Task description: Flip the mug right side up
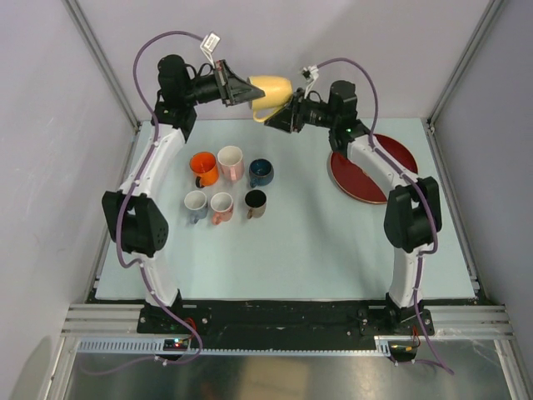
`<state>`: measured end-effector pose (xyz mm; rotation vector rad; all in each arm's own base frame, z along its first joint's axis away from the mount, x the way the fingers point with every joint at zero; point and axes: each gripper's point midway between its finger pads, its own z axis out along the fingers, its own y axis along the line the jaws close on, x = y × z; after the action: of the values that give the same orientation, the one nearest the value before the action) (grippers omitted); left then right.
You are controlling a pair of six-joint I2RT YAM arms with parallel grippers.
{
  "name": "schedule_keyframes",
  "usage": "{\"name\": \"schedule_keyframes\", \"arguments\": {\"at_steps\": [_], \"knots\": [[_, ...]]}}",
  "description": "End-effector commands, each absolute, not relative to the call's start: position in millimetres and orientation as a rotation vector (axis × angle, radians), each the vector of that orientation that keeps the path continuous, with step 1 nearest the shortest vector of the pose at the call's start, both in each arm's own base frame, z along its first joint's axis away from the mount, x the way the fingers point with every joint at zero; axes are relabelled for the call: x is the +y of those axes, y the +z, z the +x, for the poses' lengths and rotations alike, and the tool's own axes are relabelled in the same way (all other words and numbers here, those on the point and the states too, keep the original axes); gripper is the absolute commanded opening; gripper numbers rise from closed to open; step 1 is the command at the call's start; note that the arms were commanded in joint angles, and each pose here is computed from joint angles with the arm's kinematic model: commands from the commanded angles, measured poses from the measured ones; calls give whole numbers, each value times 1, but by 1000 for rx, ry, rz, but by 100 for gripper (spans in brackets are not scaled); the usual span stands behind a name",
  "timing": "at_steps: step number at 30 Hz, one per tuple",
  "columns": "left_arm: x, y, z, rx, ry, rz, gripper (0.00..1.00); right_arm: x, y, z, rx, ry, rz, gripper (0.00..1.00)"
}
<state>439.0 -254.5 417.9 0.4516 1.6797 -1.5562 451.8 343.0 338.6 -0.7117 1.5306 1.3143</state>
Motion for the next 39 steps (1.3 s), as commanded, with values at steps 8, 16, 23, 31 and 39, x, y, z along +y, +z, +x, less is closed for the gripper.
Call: {"name": "schedule_keyframes", "arguments": {"at_steps": [8, 16, 23, 31, 39], "knots": [[-265, 435, 430, 1566, -1469, 538, 0, 346, 315, 420, 1570, 1291, -854, 72], [-250, 394, 457, 1753, -1272, 352, 0, 269, 302, 418, 1672, 1118, -766, 99], [-226, 371, 460, 1886, -1055, 262, 0, 219, 292, 418, 1747, 962, -706, 99], [-199, 352, 409, 2034, -767, 471, 0, 201, 282, 422, 1794, 867, -674, 100], [-150, 251, 324, 2376, -456, 726, 0, 190, 273, 431, 1834, 775, -622, 100]]}}
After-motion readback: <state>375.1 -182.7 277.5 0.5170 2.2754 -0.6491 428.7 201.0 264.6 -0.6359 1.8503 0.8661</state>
